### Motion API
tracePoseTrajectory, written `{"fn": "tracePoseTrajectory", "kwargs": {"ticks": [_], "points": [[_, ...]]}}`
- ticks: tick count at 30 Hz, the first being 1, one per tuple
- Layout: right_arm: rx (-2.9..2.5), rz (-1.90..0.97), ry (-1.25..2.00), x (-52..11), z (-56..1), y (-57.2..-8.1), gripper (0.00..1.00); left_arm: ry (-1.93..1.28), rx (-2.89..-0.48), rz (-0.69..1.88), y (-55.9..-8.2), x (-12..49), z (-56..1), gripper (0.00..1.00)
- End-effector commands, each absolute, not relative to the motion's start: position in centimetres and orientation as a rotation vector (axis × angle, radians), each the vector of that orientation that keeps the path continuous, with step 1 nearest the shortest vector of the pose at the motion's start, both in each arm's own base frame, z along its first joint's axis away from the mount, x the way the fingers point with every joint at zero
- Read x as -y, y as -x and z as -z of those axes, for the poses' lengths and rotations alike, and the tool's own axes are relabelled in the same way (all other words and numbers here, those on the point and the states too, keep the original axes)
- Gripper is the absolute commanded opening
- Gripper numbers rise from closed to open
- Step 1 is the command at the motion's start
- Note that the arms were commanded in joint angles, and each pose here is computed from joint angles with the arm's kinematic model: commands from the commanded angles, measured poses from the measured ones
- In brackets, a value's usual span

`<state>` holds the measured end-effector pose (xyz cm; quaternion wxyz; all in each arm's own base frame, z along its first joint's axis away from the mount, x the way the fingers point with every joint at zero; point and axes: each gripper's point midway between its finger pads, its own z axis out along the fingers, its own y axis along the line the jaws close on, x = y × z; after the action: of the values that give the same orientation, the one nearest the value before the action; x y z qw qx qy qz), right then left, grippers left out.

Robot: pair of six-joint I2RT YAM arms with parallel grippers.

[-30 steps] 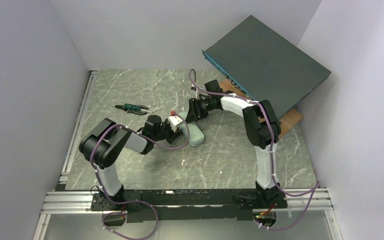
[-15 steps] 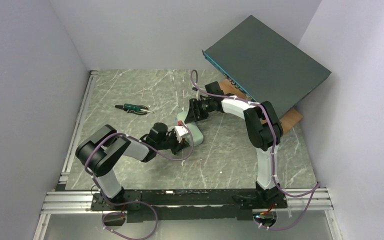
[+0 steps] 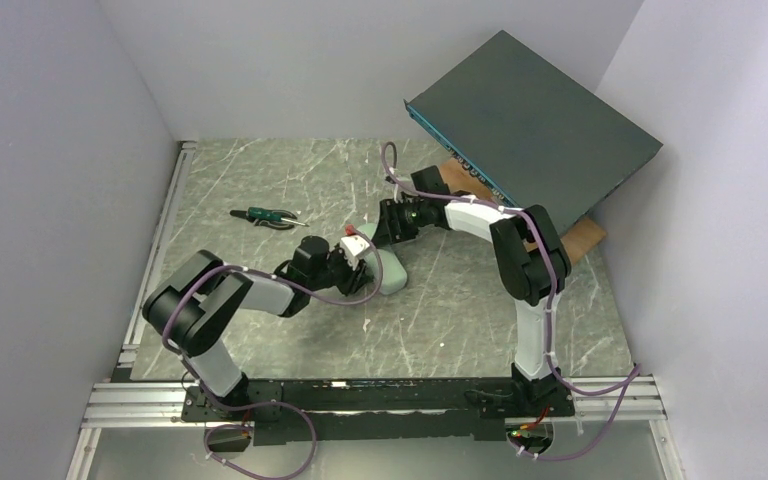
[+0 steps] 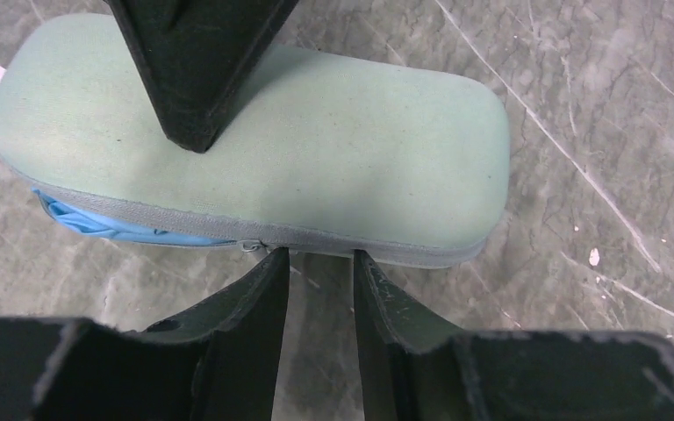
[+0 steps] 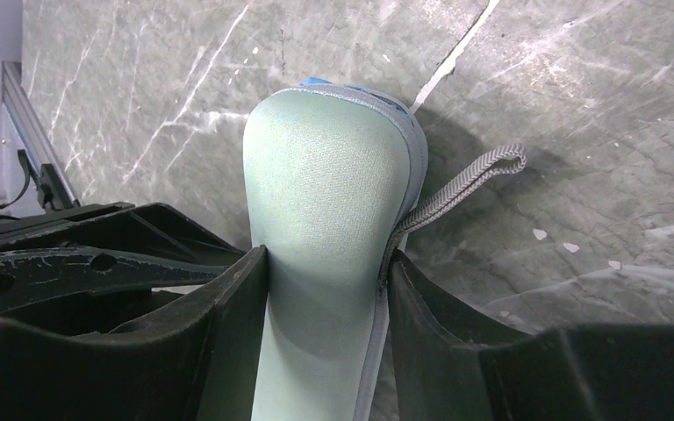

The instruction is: Open the umbrella

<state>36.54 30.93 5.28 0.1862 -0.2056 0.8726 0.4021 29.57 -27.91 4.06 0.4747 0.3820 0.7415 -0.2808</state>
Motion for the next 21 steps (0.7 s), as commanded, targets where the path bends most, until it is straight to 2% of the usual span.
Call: {"fn": "tracePoseTrajectory", "kwargs": {"ticks": [1,8,12,21], "points": [[-2.493,-1.054,0.568,-29.7,-4.7,-35.8,0.00,-0.877,-1.801,0.644,-32.2,28.5,-5.0,0.38],[-2.495,-1.073,0.582,-29.8,-4.7,-35.4,0.00,-0.861,-1.827,0.578,-34.4,28.0,-4.1,0.35],[-2.497,-1.077,0.591,-29.8,-4.7,-35.3,0.00,-0.885,-1.821,0.576,-34.2,27.1,-4.1,0.29],[-2.497,-1.080,0.591,-30.0,-4.6,-35.6,0.00,-0.988,-1.734,0.623,-32.4,27.2,-4.3,0.32]]}}
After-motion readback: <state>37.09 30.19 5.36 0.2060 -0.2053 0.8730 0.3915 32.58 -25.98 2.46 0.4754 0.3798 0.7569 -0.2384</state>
